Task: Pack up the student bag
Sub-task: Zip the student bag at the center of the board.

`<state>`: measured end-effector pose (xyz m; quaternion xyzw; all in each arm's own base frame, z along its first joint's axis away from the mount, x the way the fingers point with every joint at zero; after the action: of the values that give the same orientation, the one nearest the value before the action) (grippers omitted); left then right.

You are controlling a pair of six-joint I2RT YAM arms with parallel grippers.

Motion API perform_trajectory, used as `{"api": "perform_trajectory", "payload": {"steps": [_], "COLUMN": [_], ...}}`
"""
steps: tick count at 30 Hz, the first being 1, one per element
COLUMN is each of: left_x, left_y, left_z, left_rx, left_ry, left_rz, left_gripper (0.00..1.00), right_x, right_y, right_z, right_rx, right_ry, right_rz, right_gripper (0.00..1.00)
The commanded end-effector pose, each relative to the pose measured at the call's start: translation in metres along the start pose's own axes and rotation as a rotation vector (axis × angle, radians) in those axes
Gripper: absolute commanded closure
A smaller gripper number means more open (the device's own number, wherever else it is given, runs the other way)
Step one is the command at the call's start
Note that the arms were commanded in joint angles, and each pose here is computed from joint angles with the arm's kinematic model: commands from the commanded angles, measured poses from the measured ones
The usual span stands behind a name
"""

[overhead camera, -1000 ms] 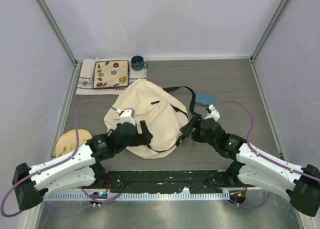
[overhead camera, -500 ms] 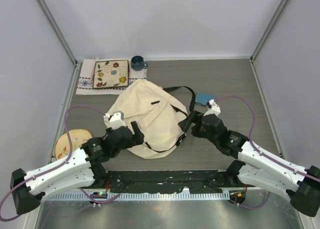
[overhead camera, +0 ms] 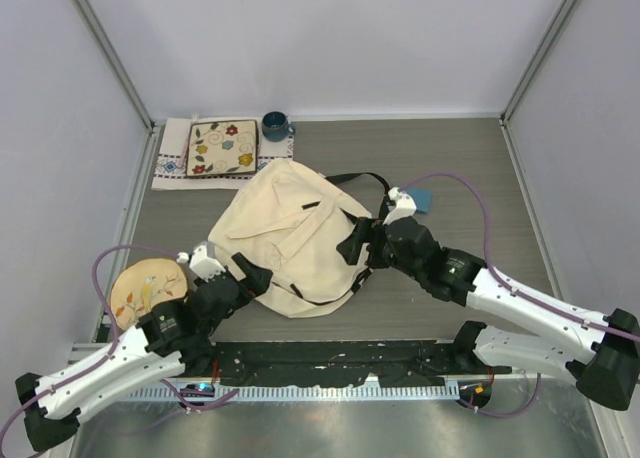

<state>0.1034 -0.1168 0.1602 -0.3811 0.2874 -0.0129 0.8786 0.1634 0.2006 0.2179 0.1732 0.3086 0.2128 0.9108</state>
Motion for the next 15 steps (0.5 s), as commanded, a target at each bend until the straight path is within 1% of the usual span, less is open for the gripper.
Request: {"api": "perform_trajectory", "payload": {"steps": [1,7,10,12,13,15], "left_x": [0.005,0.018,0.024,0.027,0.03,0.032], "left_y": [0.006,0.01,0.019,0.019,0.026,0.022], "left_z": [-0.006,-0.021,-0.028,-0.03,-0.034,-0.034], "left_rx": [-0.07,-0.022,-0.011,-0.039,-0.049,-0.087], "left_ry": [-0.003,0.053,0.059,0.049,0.046,0.033], "left_rz": [-0.002,0.076,0.114,0.087,0.09,0.04], "left_gripper": [0.0,0.01,0.01,0.01,0.02,0.03], "right_x": [-0.009,-0.01,-0.011,-0.01,-0.009,-0.004], "right_y": [0.038,0.056,0.068,0.077,0.08,0.086], "right_z": [0.002,-0.017,-0.026,-0.033,-0.035,-0.042], "right_rx": [-0.083,-0.118,-0.149,-0.181,-0.19,-0.213], "right_ry": [-0.028,0.016,0.038,0.052,0.056,0.078], "right_rz": [0.157,0.194,0.229,0.255,0.265,0.271], "right_gripper": [0.14,0.17,0.21,0.25,0.26,0.29]}}
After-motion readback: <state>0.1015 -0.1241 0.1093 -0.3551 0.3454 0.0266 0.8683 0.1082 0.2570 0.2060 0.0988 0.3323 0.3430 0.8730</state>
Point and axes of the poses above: each gripper's point midway between its finger pads, its own x axis out along the fingers, its own y axis along the line the jaws close on, z = x × y, the point moved 8 cm from there along -x, back along the fingers, and after that the axes turned 6 degrees about -x, right-handed, at the moved point
